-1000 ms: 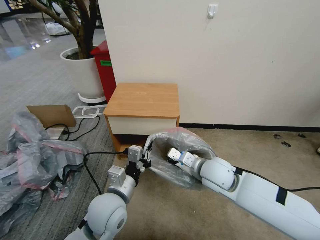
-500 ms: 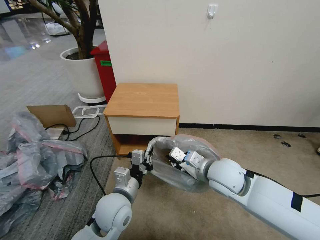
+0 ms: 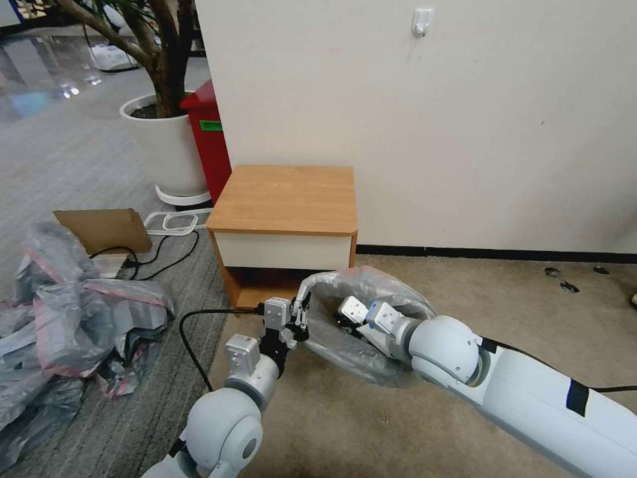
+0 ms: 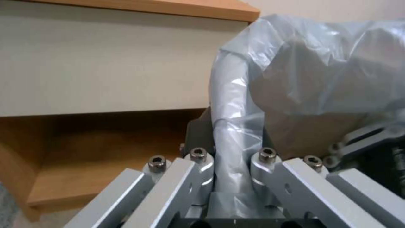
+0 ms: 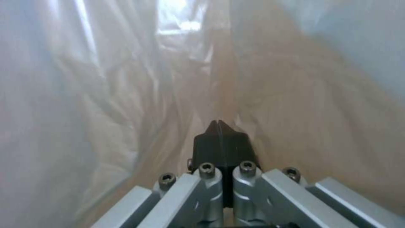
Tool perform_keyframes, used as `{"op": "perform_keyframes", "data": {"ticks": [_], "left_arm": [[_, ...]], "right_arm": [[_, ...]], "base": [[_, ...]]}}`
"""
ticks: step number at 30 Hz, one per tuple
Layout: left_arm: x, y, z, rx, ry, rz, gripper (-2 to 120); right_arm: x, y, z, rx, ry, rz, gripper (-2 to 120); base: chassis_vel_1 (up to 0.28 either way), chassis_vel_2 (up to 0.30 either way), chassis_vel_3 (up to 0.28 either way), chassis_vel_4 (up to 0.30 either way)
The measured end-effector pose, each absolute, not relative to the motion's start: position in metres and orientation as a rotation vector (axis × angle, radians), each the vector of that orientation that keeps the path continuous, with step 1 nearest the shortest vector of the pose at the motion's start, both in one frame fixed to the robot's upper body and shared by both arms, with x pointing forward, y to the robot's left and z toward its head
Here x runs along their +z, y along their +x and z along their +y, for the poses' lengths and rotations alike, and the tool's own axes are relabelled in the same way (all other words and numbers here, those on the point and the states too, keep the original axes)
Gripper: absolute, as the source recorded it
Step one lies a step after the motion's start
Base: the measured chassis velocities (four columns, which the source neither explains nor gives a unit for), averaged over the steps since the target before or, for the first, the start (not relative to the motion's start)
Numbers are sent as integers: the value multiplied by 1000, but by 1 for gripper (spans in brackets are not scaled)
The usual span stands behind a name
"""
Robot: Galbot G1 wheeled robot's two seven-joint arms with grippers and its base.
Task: Pick up the garbage bag from the table and place it over the trash can.
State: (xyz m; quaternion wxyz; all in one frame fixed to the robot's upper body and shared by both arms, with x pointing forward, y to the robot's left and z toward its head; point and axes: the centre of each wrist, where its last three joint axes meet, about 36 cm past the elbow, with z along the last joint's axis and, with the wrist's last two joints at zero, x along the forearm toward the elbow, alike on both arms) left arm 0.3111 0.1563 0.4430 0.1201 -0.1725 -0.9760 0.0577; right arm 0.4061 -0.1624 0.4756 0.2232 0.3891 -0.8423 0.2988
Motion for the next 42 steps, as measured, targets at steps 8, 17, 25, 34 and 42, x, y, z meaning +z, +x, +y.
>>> {"op": "perform_keyframes", "data": {"ticks": [8,17,25,34,42], "left_arm": [[438,315,154,123,-496,-2845,6],[417,327,156,294,-375,-2711,6],[409,330,158,557,-256,-2586,6],[399,310,161,616,-162,-2530,6],[388,290,144,569,-164,-2516,6]], "right_arm": [[488,397,-168,887,1095,-2327,0],[524,375,-196,763,1124,-2398,0],[518,342,-207,493,1044,-2671,0],[483,296,-206,100,510,-3029,7],[444,261,-201,3,120,-3156,40]], "base": [[0,0,0,0],[0,0,0,0],[0,0,0,0],[0,0,0,0],[0,0,0,0]]}}
